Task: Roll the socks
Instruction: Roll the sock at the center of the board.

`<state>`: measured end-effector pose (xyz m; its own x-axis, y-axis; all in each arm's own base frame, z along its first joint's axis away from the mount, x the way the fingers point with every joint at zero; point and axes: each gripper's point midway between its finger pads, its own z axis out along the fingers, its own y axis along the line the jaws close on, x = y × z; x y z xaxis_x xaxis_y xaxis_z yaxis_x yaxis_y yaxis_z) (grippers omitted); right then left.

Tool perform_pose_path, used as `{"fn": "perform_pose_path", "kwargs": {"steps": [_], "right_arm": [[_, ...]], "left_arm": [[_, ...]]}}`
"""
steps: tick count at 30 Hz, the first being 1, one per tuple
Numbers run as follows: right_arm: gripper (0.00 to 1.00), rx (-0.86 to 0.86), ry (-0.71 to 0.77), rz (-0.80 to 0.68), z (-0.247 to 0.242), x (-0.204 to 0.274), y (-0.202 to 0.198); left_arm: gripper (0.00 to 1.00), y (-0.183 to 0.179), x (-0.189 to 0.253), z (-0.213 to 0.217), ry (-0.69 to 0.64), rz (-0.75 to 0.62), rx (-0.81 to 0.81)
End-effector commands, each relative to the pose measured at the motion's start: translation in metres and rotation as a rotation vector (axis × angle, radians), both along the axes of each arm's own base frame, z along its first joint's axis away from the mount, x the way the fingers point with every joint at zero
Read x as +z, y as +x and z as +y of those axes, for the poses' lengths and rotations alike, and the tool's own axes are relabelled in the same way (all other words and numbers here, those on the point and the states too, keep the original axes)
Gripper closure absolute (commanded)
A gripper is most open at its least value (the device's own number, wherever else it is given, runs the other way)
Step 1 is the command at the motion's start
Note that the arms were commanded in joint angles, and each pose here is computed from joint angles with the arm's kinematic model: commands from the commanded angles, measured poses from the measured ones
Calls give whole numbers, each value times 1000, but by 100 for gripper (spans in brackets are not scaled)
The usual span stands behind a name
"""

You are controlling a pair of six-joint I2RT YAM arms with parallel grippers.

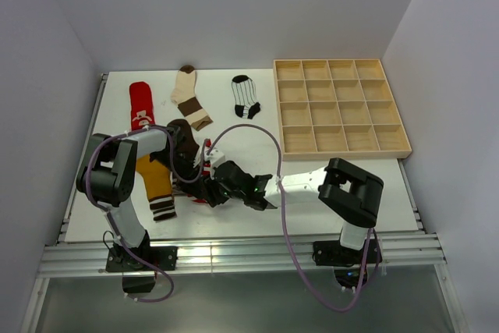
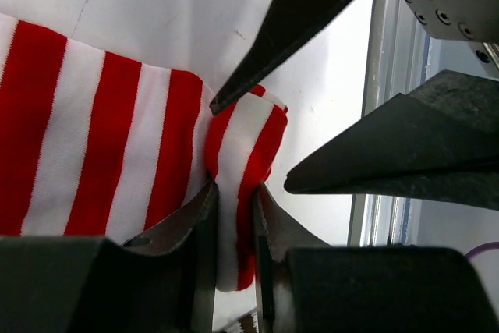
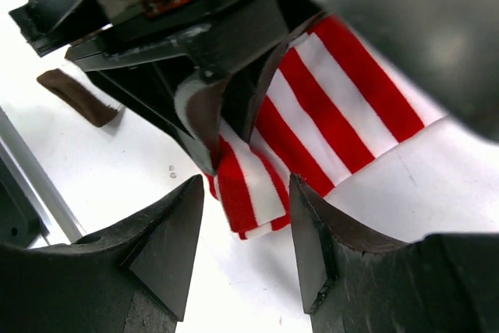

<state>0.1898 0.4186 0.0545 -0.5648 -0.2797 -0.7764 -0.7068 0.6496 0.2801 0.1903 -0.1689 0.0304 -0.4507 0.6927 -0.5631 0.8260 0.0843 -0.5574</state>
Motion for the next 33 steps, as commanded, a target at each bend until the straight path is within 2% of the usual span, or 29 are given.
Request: {"fn": "perform_pose_path", "kwargs": {"steps": [1,9,12,14,16,19,24,33], "right_arm": [[45,165,55,-61,35,21,-28],[48,180,5,-38,36,0,-31],[53,182,-12,-31,35,-9,-31],[61,182,-20,-25,35,-14,-31],[62,187,-24,-20,34,-16,-33],[60,193,-28,-11,33,-19,-35],[49,181,4,-27,27,-8,-36],[47,169,93,-51,12,15,-43]], "left_arm": [[100,5,4,-8,-2,19,17],[100,5,4,-8,-7,22,14],[100,5,6,-9,-12,21,14],[100,5,5,-9,-13,24,14],[100,5,6,-9,-14,26,14],[100,6,5,-10,-14,29,16],[100,7,5,-10,-12,29,19],[100,7,3,-10,-9,33,21]]}}
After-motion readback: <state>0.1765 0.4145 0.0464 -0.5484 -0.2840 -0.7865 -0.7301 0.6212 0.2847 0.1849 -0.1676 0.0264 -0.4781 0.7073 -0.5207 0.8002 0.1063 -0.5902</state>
